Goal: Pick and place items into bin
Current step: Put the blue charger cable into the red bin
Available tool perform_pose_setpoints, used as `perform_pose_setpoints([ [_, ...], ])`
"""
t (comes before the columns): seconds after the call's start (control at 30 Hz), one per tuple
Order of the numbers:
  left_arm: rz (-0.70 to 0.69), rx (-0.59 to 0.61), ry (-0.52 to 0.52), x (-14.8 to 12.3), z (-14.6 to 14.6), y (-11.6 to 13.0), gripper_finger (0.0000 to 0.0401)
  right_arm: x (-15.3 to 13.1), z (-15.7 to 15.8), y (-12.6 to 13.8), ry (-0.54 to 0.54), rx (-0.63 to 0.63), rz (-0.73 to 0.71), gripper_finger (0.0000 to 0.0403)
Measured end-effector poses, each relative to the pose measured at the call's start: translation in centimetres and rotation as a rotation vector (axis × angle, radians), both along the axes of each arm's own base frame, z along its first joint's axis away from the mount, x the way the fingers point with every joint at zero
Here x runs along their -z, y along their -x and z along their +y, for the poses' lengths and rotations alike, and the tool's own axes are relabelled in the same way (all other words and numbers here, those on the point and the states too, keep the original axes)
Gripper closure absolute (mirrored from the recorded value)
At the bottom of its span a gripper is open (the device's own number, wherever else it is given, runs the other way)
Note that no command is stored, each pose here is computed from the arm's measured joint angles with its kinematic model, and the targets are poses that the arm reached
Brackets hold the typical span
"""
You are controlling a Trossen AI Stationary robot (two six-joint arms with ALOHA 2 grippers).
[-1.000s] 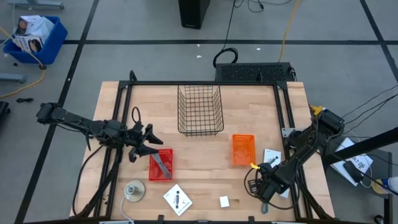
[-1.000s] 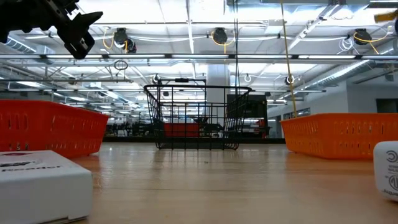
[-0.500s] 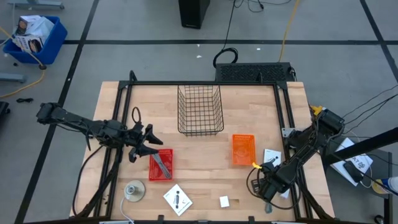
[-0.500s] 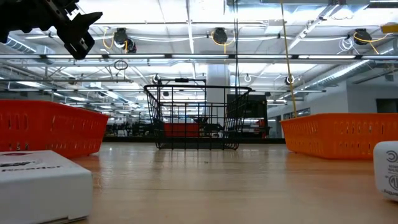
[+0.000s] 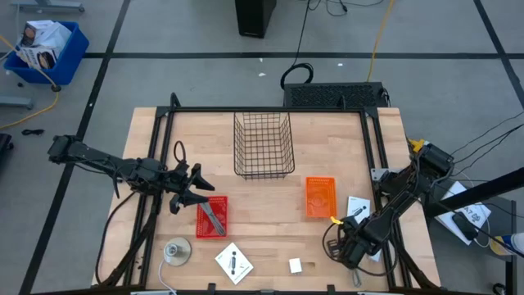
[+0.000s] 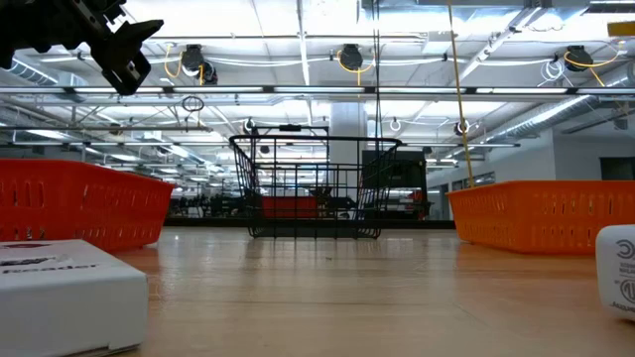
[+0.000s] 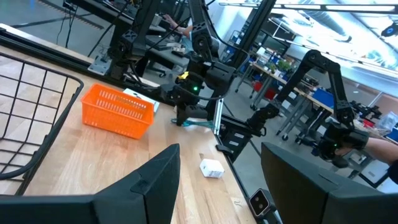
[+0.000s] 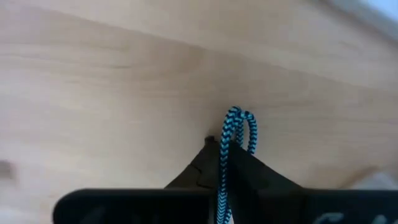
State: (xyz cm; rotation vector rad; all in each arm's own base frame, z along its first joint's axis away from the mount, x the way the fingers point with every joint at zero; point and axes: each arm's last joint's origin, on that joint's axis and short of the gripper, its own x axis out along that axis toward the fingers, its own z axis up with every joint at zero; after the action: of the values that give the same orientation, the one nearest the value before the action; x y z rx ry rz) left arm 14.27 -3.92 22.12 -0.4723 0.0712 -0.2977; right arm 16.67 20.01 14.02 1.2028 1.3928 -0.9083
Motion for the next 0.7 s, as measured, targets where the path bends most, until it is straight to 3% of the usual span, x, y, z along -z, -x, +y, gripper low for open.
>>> perform_pose_setpoints([
  [0.13,-0.002,0.000,0.001,0.0,0.0,0.0,0.0173,-0.1,0.3,-0.6,0.006,-0.004,-0.100,0.0399],
  [0.37,0.019,0.007,0.008,0.2,0.0,-0.1,0.0174,-1.3,0.6,-2.8,0.138,0.000,-0.533,0.0400],
  [0.53,0.032,0.006,0.010,0.4,-0.1,-0.3,0.0173,-2.6,0.3,-4.9,0.280,-0.057,-0.808,0.0400],
  [0.7,0.058,0.010,0.037,0.6,-0.2,-0.6,0.0174,-5.1,-0.6,-8.3,0.497,-0.167,-1.108,0.0401],
])
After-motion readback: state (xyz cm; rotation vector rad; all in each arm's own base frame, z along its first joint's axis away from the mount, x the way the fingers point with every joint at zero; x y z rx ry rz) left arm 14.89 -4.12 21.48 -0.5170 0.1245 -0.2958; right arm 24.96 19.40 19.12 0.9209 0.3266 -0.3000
